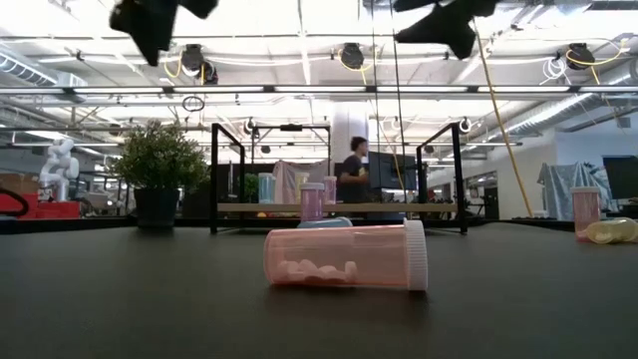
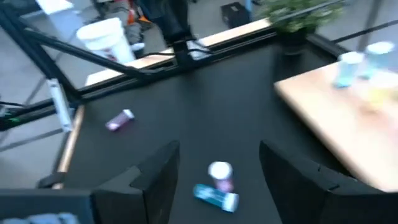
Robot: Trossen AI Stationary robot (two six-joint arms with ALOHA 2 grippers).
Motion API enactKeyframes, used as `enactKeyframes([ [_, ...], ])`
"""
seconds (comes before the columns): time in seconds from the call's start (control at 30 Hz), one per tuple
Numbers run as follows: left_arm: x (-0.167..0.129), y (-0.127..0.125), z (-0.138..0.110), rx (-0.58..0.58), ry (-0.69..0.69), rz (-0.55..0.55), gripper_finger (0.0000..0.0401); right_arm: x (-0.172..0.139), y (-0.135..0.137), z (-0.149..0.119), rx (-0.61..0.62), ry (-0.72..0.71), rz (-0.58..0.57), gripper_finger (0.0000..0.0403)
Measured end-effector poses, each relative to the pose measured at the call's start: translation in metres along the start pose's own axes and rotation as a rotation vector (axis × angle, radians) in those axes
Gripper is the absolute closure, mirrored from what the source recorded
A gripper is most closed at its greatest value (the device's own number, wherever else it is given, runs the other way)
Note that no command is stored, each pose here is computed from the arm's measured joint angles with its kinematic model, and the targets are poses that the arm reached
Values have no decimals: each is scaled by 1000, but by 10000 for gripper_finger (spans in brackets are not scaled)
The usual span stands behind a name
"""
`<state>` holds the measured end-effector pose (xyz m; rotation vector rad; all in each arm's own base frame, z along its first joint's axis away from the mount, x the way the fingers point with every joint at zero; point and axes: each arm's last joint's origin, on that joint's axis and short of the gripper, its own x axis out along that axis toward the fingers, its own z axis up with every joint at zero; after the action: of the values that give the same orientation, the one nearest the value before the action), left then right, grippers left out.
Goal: Pick and place medicine bottles onto shelf by color
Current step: Put the bottom left pink pill bottle on the shelf
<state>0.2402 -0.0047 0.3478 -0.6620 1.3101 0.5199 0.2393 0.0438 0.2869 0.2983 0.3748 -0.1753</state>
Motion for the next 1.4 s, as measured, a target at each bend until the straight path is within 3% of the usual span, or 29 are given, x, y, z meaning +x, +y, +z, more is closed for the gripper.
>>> enactKeyframes([
  [0.3, 2, -12, -27, 114, -28, 131, 224, 56, 36, -30, 172, 74, 22, 201],
  [0.63, 25, 6, -94, 303, 56, 151, 224, 121, 101, -14, 170, 72, -11, 219],
  [0.83, 44, 17, -137, 381, 78, 61, 224, 160, 133, -17, 208, 57, -5, 221],
  [1.1, 84, -5, -184, 655, 149, -231, 224, 205, 166, -33, 200, 85, 59, 221],
  [1.4, 128, -20, -213, 614, 136, -307, 224, 242, 168, -73, 172, 110, 83, 220],
])
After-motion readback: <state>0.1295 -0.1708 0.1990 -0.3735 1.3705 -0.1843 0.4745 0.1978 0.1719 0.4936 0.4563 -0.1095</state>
